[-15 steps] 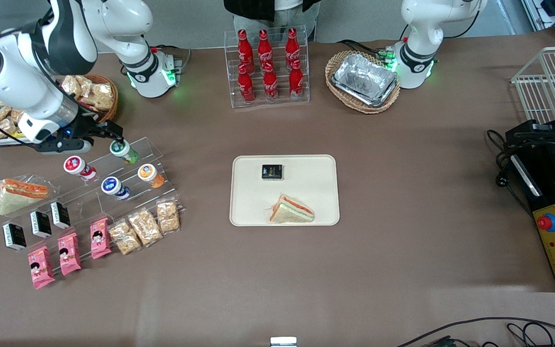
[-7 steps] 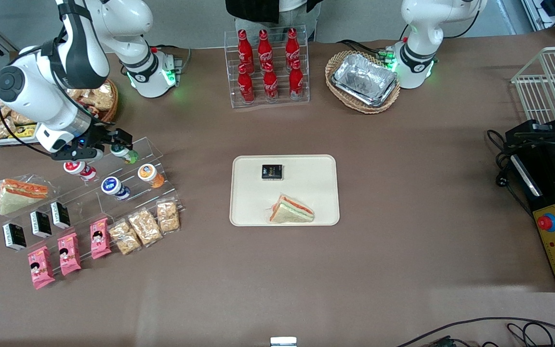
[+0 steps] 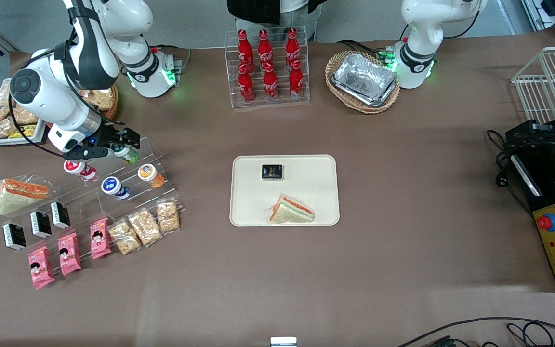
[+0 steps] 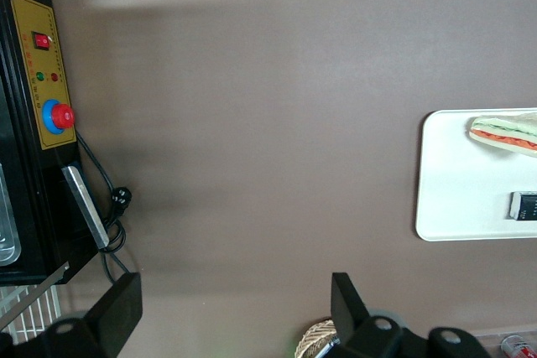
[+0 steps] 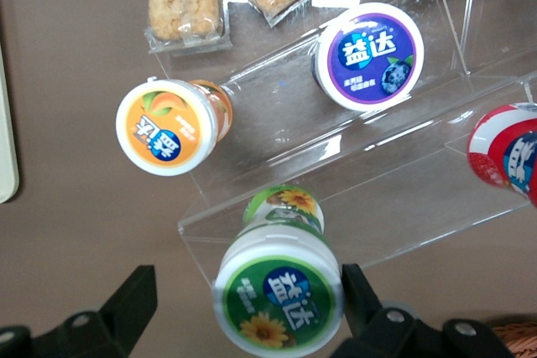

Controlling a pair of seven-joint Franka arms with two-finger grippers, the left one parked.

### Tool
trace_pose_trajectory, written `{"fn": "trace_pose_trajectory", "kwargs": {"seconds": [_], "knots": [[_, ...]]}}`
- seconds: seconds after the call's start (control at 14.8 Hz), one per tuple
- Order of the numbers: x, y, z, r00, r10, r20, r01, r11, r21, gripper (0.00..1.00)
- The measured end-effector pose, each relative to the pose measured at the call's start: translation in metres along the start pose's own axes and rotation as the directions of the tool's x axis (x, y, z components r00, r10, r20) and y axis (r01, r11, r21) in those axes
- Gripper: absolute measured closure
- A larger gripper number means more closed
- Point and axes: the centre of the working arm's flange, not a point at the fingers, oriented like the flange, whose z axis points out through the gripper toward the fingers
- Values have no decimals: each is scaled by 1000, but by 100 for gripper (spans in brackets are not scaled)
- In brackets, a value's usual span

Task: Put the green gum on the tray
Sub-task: 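Lower the right gripper and close it around the green bottle, then lift the green bottle off the rack with the right gripper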

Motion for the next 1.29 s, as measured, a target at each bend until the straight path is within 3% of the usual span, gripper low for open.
{"fn": "trace_pose_trajectory", "kwargs": {"seconds": [0.2, 0.34, 0.47, 0.61, 1.02, 1.15, 1.29], "knots": [[-1, 0, 2, 1000, 0, 0, 0, 1000, 0, 6], [0, 0, 2, 1000, -1, -4, 0, 1000, 0, 25], [0, 1, 2, 1000, -1, -10, 1, 1000, -1, 29], [1, 1, 2, 1000, 0, -15, 0, 1000, -1, 41], [4, 4, -7, 997, -57, -43, 57, 998, -2, 41], [8, 3, -30, 994, -87, -59, 86, 996, -16, 41], [12, -2, -69, 993, -106, -47, 104, 994, -29, 41]]}}
